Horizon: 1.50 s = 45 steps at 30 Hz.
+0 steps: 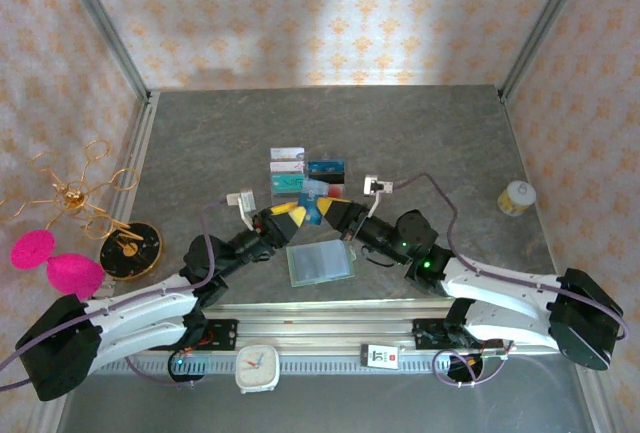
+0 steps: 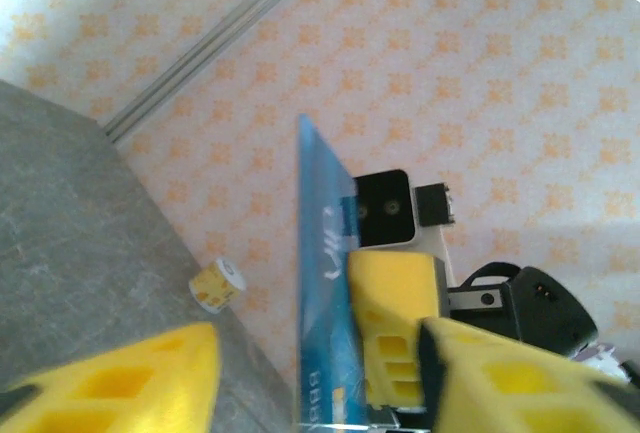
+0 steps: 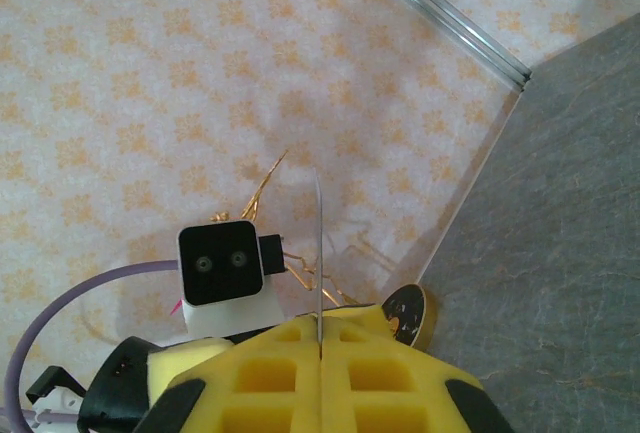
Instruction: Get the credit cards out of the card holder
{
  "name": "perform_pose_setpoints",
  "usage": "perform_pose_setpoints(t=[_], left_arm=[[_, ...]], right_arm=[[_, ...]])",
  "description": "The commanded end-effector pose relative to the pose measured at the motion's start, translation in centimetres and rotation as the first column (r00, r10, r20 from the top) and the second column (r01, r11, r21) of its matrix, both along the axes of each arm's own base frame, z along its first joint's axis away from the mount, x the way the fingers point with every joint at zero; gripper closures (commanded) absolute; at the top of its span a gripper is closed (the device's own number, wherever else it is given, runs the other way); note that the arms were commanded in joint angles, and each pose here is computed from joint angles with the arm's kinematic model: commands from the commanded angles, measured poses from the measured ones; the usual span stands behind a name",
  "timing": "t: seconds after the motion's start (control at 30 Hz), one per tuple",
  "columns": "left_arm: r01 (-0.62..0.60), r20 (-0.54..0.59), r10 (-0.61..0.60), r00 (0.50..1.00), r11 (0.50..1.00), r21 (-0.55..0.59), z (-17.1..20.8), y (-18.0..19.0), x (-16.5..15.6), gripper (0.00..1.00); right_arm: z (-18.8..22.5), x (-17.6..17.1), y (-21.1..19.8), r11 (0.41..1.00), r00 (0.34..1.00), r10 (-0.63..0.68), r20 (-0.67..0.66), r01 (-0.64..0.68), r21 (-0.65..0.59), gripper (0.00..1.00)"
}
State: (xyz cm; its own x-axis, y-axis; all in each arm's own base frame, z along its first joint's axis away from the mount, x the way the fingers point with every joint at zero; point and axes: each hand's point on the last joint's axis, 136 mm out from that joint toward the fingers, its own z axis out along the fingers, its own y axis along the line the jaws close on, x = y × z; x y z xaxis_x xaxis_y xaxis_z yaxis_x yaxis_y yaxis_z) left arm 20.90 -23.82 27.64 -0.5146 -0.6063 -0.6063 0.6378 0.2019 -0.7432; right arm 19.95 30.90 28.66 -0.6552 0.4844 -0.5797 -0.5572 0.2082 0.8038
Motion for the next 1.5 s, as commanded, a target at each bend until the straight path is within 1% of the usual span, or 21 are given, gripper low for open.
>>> perform_pose_setpoints(t=[0.0, 0.27, 0.43, 0.57, 0.63, 0.67, 0.7, 0.73, 0.77, 0.8, 0.83, 0.93, 1.03, 1.1, 1.13, 1.2, 1.27, 1.33, 1.37, 1.4, 1.47], left_arm=[[0.022, 0.08, -0.018, 0.997, 0.998, -0.06, 2.8, 0.3, -0.8, 0.62], [0.034, 0.068, -0.03, 0.997, 0.998, -0.058, 2.6, 0.0, -0.7, 0.77], [0.024, 0.074, -0.02, 0.997, 0.998, -0.059, 2.9, 0.0, -0.4, 0.79], [0.004, 0.095, -0.001, 0.995, 1.0, -0.025, 3.2, -0.2, 0.0, 0.88], [-0.01, 0.1, 0.008, 0.995, 1.0, 0.016, 3.2, -0.4, 0.4, 0.93], [-0.017, 0.103, 0.013, 0.995, 0.999, 0.043, 3.3, -0.5, 0.7, 0.98], [-0.032, 0.093, 0.025, 0.995, 0.996, 0.08, 3.1, -0.5, 1.2, 1.0], [-0.042, 0.094, 0.031, 0.995, 0.992, 0.119, 2.9, -0.6, 1.5, 1.0], [-0.05, 0.102, 0.034, 0.994, 0.986, 0.158, 2.7, -0.6, 1.8, 1.0], [-0.06, 0.103, 0.04, 0.994, 0.98, 0.191, 2.6, -0.6, 2.2, 1.0], [-0.066, 0.111, 0.041, 0.993, 0.969, 0.238, 2.4, -0.7, 2.5, 1.0], [-0.098, 0.155, 0.041, 0.987, 0.922, 0.375, 1.8, -0.5, 3.6, 1.0], [-0.078, 0.184, -0.022, 0.983, 0.852, 0.518, 1.4, -0.9, 4.7, 1.0], [-0.052, 0.19, -0.086, 0.978, 0.783, 0.62, 0.9, -1.5, 5.5, 1.0], [-0.039, 0.193, -0.127, 0.973, 0.736, 0.676, 0.6, -1.9, 5.8, 1.0], [-0.03, 0.208, -0.208, 0.956, 0.635, 0.772, 0.1, -2.6, 6.5, 1.0], [-0.056, 0.209, -0.265, 0.941, 0.489, 0.871, -1.4, -2.4, 7.7, 1.0], [-0.065, 0.187, -0.319, 0.929, 0.359, 0.931, -3.1, -2.0, 8.7, 1.0], [-0.073, 0.181, -0.339, 0.923, 0.307, 0.949, -3.3, -1.9, 9.4, 1.0], [-0.068, 0.17, -0.357, 0.919, 0.281, 0.957, -3.5, -1.9, 9.8, 1.0], [-0.043, 0.148, -0.408, 0.901, 0.254, 0.966, -3.9, -2.3, 10.8, 1.0]], right_arm=[[3.0, 0.1, -0.1, 0.996, 0.999, -0.017, 0.039, 0.013, 0.088, 1.0], [2.6, 0.7, -0.4, 0.993, 0.999, -0.052, 0.014, 0.05, 0.105, 1.0], [2.3, 0.9, 0.1, 0.994, 0.999, -0.043, 0.003, 0.043, 0.097, 1.0], [1.5, 0.9, 0.4, 0.997, 0.999, -0.035, -0.016, 0.036, 0.069, 1.0], [1.1, 1.0, 0.5, 0.999, 0.999, -0.036, -0.022, 0.037, 0.04, 1.0], [0.9, 0.9, 0.4, 0.999, 0.999, -0.036, -0.024, 0.036, 0.023, 0.98], [0.9, 0.9, 0.3, 0.999, 0.999, -0.042, -0.022, 0.042, 0.005, 0.95], [0.5, 0.9, 0.0, 0.998, 0.998, -0.053, -0.02, 0.052, -0.027, 0.9], [0.2, 0.9, -0.5, 0.997, 0.998, -0.068, -0.018, 0.067, -0.05, 0.81], [-0.2, 1.2, -1.1, 0.993, 0.996, -0.087, -0.028, 0.084, -0.079, 0.75], [-0.8, 1.8, -2.0, 0.986, 0.992, -0.119, -0.045, 0.113, -0.122, 0.73], [-2.1, 2.7, -5.1, 0.96, 0.98, -0.193, -0.049, 0.178, -0.218, 0.72], [-2.5, 2.8, -8.2, 0.931, 0.965, -0.259, -0.033, 0.241, -0.274, 0.73], [-2.8, 2.9, -9.8, 0.909, 0.953, -0.301, -0.028, 0.278, -0.311, 0.74], [-3.1, 2.9, -10.4, 0.898, 0.949, -0.314, -0.027, 0.288, -0.331, 0.75], [-3.8, 3.1, -11.2, 0.883, 0.94, -0.34, -0.04, 0.304, -0.358, 0.76], [-4.6, 3.1, -11.5, 0.879, 0.94, -0.337, -0.053, 0.294, -0.376, 0.78], [-5.6, 3.3, -11.7, 0.874, 0.939, -0.338, -0.068, 0.287, -0.392, 0.78], [-6.0, 3.4, -11.8, 0.872, 0.938, -0.338, -0.073, 0.283, -0.399, 0.79], [-6.3, 3.5, -11.9, 0.87, 0.937, -0.341, -0.079, 0.282, -0.403, 0.79], [-6.9, 3.9, -12.1, 0.868, 0.935, -0.342, -0.091, 0.277, -0.411, 0.8]])
